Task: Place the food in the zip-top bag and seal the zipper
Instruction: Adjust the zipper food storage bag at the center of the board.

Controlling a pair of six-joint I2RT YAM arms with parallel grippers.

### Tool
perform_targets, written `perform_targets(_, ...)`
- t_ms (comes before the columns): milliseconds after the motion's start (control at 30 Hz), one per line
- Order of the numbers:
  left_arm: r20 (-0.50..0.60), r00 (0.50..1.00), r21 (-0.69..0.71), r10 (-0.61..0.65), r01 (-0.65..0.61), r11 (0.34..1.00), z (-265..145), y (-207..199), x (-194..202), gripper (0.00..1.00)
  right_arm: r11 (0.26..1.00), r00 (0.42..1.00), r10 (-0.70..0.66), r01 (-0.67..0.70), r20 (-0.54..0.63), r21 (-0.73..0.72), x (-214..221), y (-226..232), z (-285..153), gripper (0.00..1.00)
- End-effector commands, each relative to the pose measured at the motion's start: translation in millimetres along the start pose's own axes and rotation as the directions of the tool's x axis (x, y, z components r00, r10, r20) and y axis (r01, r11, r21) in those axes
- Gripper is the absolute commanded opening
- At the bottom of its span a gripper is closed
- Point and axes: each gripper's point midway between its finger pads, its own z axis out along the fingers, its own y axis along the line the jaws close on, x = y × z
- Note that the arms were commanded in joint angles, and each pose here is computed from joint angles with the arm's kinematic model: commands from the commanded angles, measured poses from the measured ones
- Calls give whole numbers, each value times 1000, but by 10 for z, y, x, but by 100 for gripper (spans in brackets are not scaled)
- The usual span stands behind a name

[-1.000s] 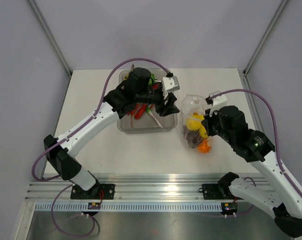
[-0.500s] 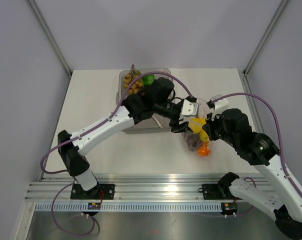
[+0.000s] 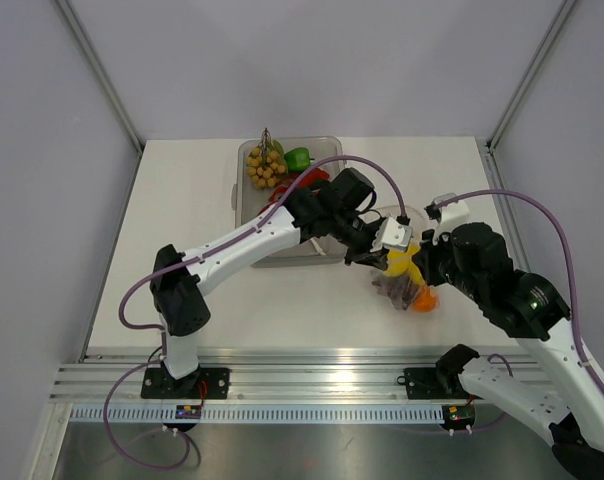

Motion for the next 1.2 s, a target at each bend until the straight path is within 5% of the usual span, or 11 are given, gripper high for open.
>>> perform_targets(0,65,996,19,57,-58,998,-114,-47,-273,0,992,988,104,-112,116,60,-248,-114,-123,23)
perform_targets(33,86,996,-8,38,-37,999,-131,9,-340,0,990,986,116,-125,120,69,-232,-130,-127,33)
perform_targets(67,102,995,-33,9,-6,999,-175,64,-344,0,984,980,150,-160,130,75,-230,-140,-132,58)
perform_targets(167,218,970,-129,-109,139,982,-319,349,-520,0,972,969,196,-212,148,97,-152,-200,-175,70)
perform_targets(600,477,831,-314,-287,466,827,-535,816,-737,0,971,947,196,-223,256,81,-152,-246,-165,61)
perform_targets(933,482,826,-304,-294,471,828,-495,772,-662,0,970,929,166,-214,330,115,-236,-320,-72,62)
perform_targets(1167,484,823,-331,-297,487,808,-533,813,-566,0,993,958,56,-83,282,84,-231,-182,226,75)
